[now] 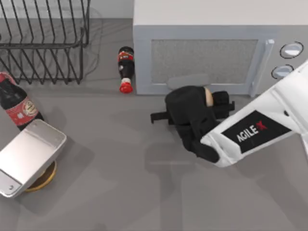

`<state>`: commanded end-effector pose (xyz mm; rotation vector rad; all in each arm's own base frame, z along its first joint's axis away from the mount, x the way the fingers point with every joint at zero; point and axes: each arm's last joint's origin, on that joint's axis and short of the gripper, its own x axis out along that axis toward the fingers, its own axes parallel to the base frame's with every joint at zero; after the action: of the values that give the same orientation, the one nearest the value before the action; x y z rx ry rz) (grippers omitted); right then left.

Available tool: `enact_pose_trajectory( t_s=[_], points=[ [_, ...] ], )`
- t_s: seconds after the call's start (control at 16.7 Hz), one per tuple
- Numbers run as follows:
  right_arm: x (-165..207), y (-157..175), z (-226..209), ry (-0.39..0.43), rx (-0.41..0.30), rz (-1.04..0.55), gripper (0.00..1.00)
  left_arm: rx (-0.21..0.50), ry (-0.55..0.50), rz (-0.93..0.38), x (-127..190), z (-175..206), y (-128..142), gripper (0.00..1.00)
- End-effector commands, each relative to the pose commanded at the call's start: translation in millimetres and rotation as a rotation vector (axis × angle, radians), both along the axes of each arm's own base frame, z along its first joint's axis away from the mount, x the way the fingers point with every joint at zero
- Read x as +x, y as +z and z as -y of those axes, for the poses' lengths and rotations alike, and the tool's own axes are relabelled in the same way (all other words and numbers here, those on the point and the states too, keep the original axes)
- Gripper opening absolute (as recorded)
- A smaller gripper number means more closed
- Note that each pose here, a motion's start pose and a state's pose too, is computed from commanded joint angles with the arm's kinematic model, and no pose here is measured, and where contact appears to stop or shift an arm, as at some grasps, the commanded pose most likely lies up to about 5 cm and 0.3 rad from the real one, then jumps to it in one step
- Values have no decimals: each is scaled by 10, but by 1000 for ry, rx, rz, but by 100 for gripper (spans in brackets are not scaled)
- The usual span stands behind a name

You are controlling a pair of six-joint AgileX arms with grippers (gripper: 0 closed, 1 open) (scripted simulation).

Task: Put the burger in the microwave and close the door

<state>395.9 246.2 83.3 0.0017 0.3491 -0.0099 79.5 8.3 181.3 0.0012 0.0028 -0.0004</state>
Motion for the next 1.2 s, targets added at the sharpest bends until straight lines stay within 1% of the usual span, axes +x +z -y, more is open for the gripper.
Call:
enact_pose_trajectory(
  t_s=[0.12,0.24,0.42,0.6,0.78,0.9,1.02,1.2],
  points=[
    [0,0,0,0,0,0,100,-6,-4,-1,-13,11,77,0],
    [0,0,0,0,0,0,100,-27,-16,-16,-29,35,241,0],
    [0,0,0,0,0,0,100,-88,-44,-87,12,82,592,0],
    [0,0,0,0,0,0,100,-156,-73,-212,228,170,1004,0],
    [0,0,0,0,0,0,100,-201,-88,-364,661,382,1373,0],
    [0,0,0,0,0,0,100,-209,-89,-468,1040,637,1529,0],
    [0,0,0,0,0,0,100,-197,-82,-562,1437,991,1580,0],
    [0,0,0,0,0,0,100,-150,-62,-673,1951,1653,1453,0]
  ],
)
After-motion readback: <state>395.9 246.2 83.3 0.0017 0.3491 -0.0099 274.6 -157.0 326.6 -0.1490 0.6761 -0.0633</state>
